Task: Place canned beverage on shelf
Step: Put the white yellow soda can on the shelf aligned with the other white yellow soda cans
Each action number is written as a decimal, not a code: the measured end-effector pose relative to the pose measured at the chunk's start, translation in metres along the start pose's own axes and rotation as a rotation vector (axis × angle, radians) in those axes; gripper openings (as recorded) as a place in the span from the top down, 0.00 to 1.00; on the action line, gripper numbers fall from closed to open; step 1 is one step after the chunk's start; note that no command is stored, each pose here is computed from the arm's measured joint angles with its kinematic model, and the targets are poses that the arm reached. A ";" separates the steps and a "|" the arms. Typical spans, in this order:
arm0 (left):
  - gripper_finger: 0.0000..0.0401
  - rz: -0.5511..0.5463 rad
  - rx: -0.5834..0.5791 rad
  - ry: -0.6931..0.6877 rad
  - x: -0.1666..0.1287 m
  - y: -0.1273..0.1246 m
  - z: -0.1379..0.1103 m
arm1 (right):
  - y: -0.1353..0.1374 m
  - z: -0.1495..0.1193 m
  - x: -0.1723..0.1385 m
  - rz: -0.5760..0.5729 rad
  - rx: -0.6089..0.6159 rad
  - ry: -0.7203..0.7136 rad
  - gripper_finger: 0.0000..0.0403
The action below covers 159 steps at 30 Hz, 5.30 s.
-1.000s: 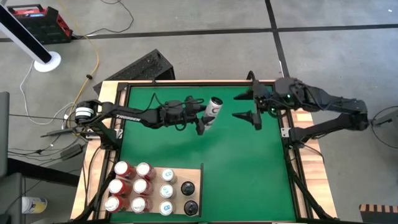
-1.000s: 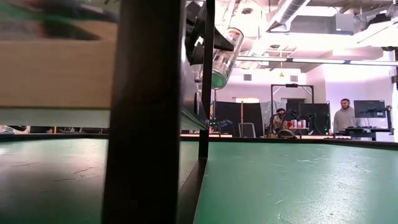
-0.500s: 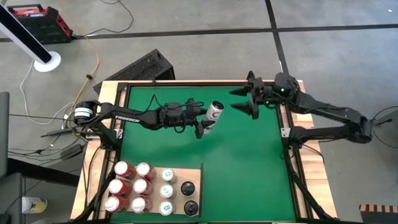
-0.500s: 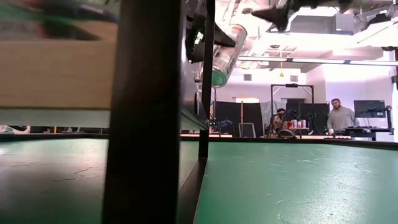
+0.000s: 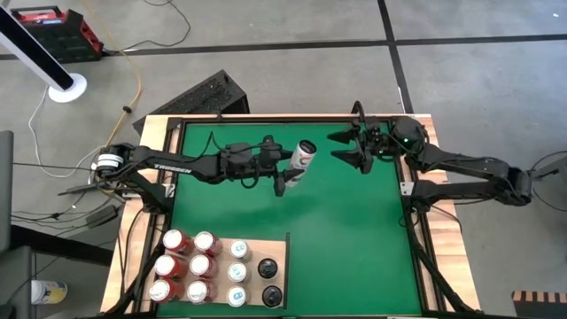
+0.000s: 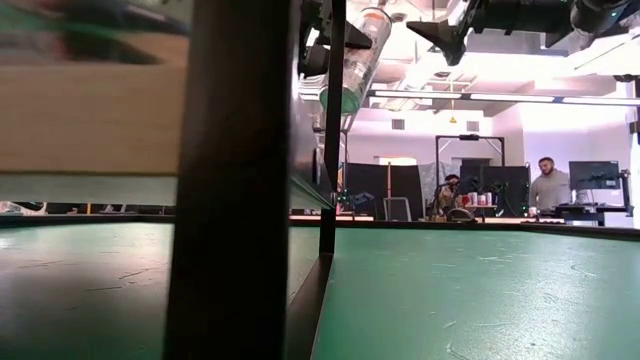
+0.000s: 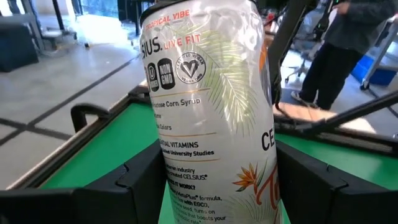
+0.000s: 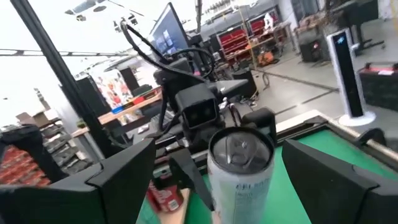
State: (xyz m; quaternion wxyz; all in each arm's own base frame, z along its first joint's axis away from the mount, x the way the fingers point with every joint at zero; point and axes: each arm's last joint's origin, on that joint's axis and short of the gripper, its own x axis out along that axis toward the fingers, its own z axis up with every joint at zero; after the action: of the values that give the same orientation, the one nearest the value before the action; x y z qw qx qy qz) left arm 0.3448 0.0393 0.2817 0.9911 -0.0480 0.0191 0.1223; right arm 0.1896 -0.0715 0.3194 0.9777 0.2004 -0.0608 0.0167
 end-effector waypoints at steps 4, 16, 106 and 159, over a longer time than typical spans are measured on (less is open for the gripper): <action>0.42 0.003 0.001 0.004 0.000 0.000 0.000 | 0.002 -0.001 0.001 -0.002 -0.056 -0.002 0.07; 0.42 0.024 0.037 0.000 0.000 0.001 0.000 | -0.001 -0.021 0.023 -0.051 -0.038 0.059 0.07; 0.13 -0.160 -0.095 0.417 -0.057 -0.004 0.039 | 0.050 -0.054 0.023 -0.116 -0.208 0.217 0.32; 0.40 -0.097 0.185 0.442 -0.147 -0.010 0.100 | 0.172 -0.028 0.176 -0.068 -0.427 0.380 0.32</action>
State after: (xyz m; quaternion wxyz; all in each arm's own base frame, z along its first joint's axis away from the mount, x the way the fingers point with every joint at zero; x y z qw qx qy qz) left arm 0.2075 0.0048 0.3890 0.9677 0.0165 0.2444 0.0589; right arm 0.3578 0.0990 0.3825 0.9916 -0.0148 0.1280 0.0081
